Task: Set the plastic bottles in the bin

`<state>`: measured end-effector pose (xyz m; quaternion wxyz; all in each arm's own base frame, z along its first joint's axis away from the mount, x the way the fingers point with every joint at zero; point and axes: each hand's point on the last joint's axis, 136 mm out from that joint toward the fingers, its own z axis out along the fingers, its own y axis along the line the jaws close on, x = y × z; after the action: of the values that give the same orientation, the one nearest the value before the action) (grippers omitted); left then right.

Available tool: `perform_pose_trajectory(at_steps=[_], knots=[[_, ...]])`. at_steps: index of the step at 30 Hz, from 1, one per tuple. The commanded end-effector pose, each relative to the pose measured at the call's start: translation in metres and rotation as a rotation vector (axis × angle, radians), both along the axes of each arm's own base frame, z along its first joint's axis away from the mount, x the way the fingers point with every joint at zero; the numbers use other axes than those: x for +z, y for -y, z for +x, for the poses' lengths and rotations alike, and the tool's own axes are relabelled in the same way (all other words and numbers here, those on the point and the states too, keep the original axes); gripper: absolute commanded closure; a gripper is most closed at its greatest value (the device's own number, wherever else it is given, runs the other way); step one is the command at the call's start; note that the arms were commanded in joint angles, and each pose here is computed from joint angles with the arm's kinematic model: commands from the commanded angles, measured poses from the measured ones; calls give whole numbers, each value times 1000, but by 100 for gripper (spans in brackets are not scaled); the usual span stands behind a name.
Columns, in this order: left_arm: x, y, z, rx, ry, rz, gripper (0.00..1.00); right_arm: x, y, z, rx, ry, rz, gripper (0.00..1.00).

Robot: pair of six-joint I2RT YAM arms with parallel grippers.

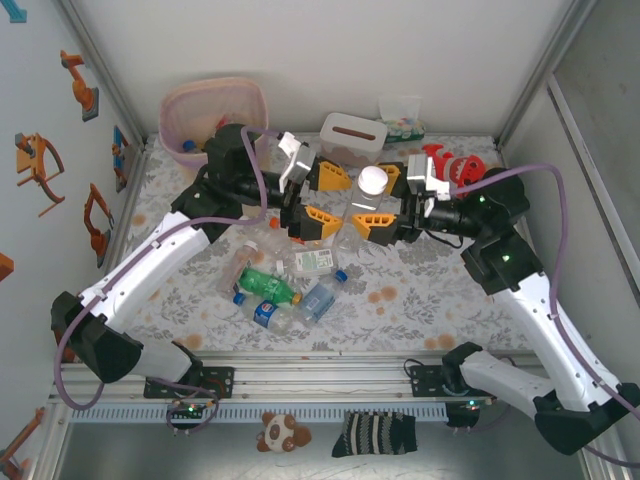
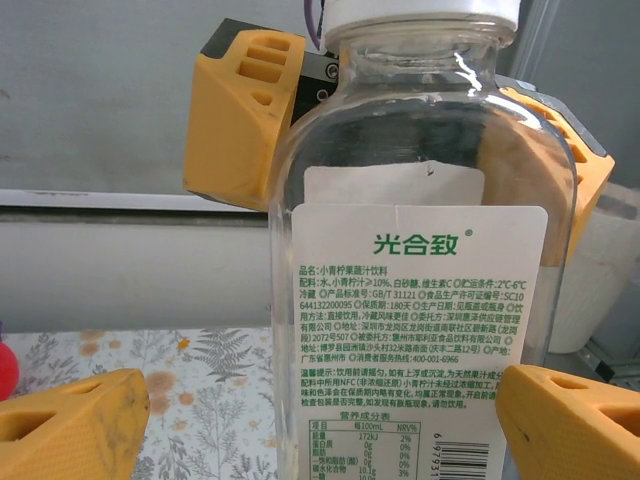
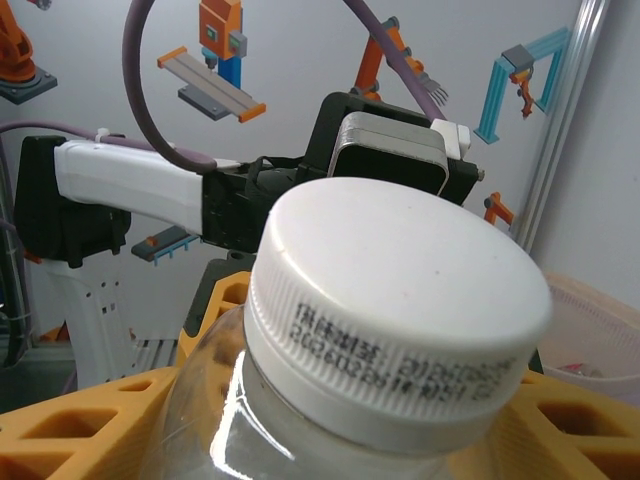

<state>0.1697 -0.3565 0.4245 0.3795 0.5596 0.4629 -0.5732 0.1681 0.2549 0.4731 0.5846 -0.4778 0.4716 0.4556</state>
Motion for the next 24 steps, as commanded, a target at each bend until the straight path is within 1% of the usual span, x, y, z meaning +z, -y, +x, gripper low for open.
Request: perform_pose_trajectory(at_steps=[1, 5, 9, 12, 14, 17, 21, 24], knots=[[10, 5, -21, -79, 31, -30, 11, 14, 0, 15, -89, 65, 25, 59], [10, 4, -23, -79, 34, -27, 11, 12, 1, 19, -120, 79, 18, 60], [7, -2, -23, -26, 84, -8, 11, 7, 3, 18, -135, 96, -25, 60], [6, -6, -25, -8, 107, 0, 9, 3, 6, 20, -169, 103, -43, 60], [6, -7, -26, -12, 106, 1, 7, 3, 7, 21, -180, 104, -46, 60], [8, -6, -27, -30, 89, -8, 5, 5, 6, 18, -157, 104, -34, 61], [11, -5, -34, -99, 54, -21, 5, 7, 4, 15, -131, 109, -24, 61], [11, -4, -35, -112, 46, -20, 6, 9, 3, 11, -113, 114, -17, 61]])
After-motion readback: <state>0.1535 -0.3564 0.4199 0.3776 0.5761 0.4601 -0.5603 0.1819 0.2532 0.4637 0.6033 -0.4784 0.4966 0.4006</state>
